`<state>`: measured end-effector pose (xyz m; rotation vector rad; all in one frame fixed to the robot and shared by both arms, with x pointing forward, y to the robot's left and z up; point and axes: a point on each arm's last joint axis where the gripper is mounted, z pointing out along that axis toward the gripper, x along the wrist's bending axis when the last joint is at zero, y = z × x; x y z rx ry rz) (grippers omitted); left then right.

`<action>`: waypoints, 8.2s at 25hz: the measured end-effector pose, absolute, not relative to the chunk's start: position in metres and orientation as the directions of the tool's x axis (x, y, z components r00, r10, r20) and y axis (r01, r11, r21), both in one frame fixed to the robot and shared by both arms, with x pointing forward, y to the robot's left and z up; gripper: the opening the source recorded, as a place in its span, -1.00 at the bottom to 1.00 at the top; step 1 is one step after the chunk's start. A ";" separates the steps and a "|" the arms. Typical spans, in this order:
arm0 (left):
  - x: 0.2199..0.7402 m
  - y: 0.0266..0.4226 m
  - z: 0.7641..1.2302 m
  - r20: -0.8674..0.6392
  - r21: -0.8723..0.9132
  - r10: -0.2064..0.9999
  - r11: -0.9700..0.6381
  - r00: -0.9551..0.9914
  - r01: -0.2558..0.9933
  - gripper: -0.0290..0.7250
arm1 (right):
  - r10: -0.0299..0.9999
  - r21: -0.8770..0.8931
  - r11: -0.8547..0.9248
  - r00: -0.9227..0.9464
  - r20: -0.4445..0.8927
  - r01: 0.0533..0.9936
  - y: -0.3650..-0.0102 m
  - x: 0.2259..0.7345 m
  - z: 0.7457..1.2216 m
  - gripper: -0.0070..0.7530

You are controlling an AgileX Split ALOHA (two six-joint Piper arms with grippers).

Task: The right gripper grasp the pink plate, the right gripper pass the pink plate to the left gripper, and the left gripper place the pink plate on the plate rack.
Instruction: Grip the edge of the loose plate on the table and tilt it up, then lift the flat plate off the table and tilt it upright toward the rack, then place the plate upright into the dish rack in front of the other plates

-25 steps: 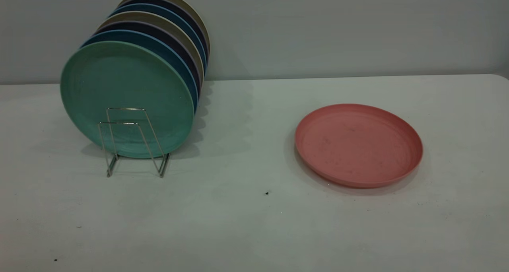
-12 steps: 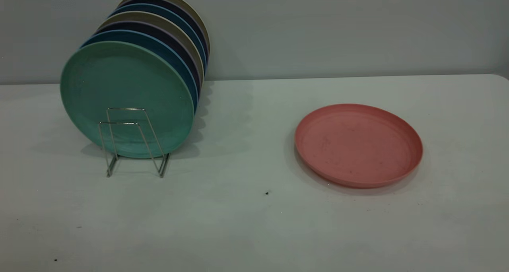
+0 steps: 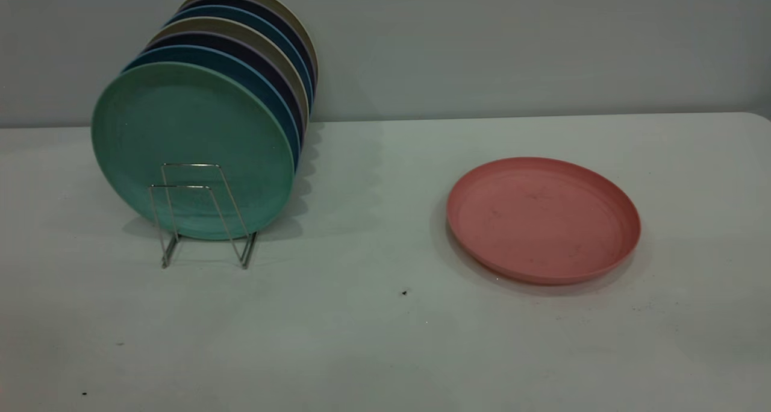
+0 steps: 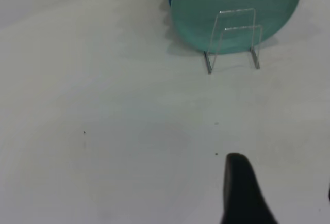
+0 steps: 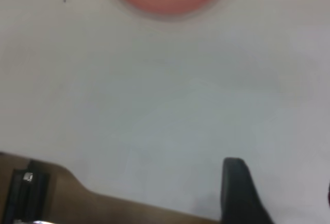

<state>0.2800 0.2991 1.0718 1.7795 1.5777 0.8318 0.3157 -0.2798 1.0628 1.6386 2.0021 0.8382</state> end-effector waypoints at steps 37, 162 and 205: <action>0.592 0.170 0.970 -0.300 0.559 0.775 -0.329 0.556 0.761 0.58 | 0.840 0.327 -0.152 -0.053 0.540 0.932 -0.306 0.620 0.873 0.32; 0.609 0.284 1.013 0.580 0.320 0.094 -0.940 0.810 -0.120 -0.66 | 0.966 0.763 0.169 -0.257 -0.004 0.624 -0.281 0.253 1.041 0.14; 0.619 0.283 0.974 0.422 0.427 0.250 -0.903 0.872 0.052 -0.16 | 0.973 0.758 0.152 -0.231 -0.001 0.635 -0.283 0.253 1.039 0.14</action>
